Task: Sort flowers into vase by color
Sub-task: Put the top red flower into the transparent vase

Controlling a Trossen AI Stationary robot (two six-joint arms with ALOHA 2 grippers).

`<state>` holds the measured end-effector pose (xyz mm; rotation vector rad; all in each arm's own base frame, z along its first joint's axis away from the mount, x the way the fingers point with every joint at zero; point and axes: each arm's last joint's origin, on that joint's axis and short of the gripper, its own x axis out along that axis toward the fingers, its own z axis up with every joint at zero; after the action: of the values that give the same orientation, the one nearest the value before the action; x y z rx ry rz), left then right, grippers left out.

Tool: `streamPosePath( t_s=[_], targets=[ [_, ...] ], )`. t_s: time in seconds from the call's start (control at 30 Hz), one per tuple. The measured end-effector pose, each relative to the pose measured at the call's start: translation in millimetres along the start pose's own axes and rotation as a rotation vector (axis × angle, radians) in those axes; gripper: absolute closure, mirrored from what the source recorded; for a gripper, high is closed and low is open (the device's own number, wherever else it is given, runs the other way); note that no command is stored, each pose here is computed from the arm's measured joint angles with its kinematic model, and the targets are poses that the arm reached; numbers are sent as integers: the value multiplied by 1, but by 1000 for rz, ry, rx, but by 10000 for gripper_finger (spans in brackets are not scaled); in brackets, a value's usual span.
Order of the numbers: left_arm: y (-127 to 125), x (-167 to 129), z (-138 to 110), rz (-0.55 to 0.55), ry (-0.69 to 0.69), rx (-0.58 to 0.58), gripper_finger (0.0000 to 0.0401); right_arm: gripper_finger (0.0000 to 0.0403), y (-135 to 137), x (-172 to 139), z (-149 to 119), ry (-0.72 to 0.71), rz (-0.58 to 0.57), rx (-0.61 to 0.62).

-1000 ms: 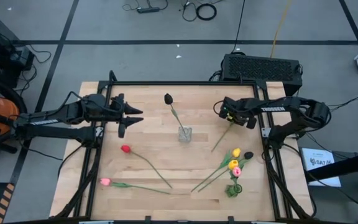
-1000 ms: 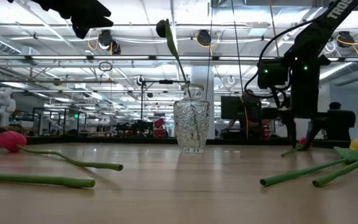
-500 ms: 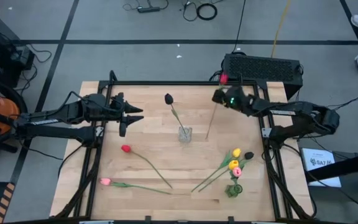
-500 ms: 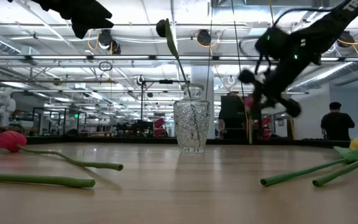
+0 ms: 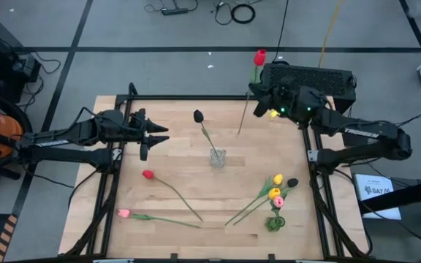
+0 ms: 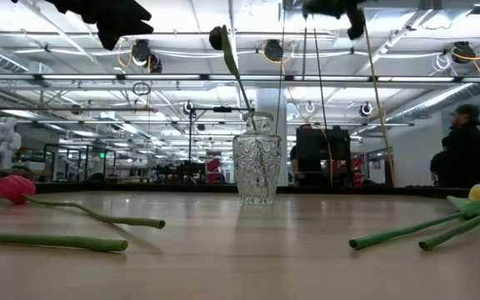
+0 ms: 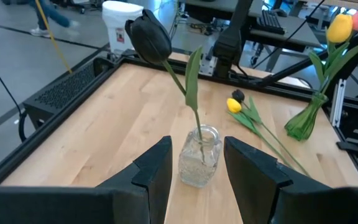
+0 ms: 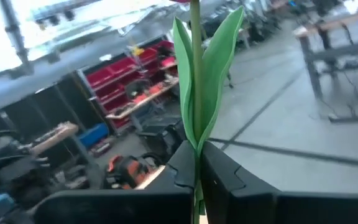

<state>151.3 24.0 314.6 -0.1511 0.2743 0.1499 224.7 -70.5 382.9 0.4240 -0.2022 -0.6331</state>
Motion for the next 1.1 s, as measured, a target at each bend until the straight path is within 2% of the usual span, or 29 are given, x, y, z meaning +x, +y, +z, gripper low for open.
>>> streamPosePath(
  t_s=[0.1,0.23,0.43,0.73,0.93,1.1],
  targets=[
    [0,0,0,-1,0,0,248,403,22,-2,-8,11,0,-71],
    [0,0,0,-2,2,0,248,403,44,-6,-29,48,5,-94],
    [0,0,0,-2,2,1,248,403,72,4,-59,21,85,-126],
    [0,0,0,-2,5,1,248,402,87,19,-97,42,115,-189],
    [0,0,0,-2,5,1,248,402,92,26,-119,62,128,-309],
    [-1,0,0,-22,8,1,248,402,94,31,-140,114,157,-354]
  ],
)
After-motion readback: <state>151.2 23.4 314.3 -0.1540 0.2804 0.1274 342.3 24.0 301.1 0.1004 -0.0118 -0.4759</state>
